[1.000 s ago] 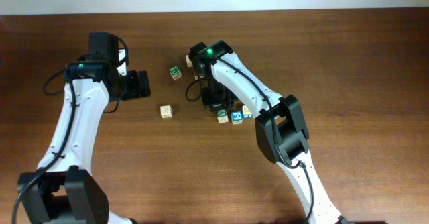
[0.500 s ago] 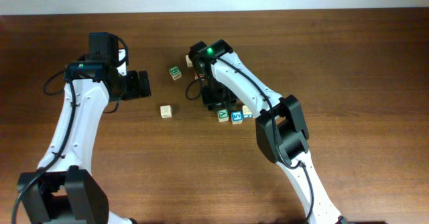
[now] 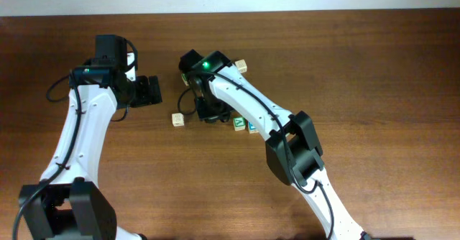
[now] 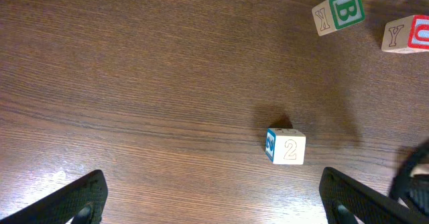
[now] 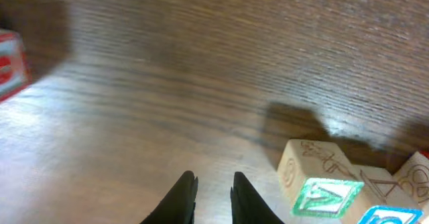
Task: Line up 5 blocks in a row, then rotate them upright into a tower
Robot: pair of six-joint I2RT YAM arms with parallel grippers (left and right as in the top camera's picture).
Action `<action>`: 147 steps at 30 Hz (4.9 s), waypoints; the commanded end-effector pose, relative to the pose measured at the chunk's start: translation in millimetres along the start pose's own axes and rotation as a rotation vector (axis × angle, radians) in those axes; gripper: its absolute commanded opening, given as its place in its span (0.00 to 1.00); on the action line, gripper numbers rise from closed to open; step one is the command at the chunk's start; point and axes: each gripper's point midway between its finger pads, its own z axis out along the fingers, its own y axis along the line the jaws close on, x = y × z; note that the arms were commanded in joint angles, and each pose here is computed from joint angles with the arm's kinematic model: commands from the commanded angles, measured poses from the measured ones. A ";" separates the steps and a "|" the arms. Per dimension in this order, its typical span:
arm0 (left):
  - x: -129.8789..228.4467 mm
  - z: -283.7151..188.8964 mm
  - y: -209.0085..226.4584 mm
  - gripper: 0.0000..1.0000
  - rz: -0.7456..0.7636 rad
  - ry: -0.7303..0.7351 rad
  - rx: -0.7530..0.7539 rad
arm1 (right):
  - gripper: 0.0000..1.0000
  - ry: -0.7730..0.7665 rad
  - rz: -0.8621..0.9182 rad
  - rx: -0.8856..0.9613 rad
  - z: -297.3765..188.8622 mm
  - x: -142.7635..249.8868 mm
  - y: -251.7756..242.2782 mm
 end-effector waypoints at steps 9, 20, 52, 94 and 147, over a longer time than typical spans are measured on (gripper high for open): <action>-4.4 -1.2 -0.2 0.99 -0.008 -0.010 -0.005 | 0.19 0.034 0.120 0.149 19.3 11.6 -32.9; -4.4 -1.2 -0.2 0.99 -0.008 -0.010 -0.005 | 0.19 0.092 0.159 0.177 17.0 22.5 -48.4; -4.4 -1.2 -0.2 0.99 -0.008 -0.010 -0.005 | 0.17 0.097 0.068 0.135 -61.1 78.1 -63.9; -4.4 -1.2 -0.2 0.99 -0.008 -0.010 -0.005 | 0.13 0.035 0.213 0.119 19.7 56.9 -94.2; -4.4 -1.2 -0.2 0.99 -0.008 -0.010 -0.005 | 0.19 -0.157 -0.033 -0.073 -7.5 11.8 -31.1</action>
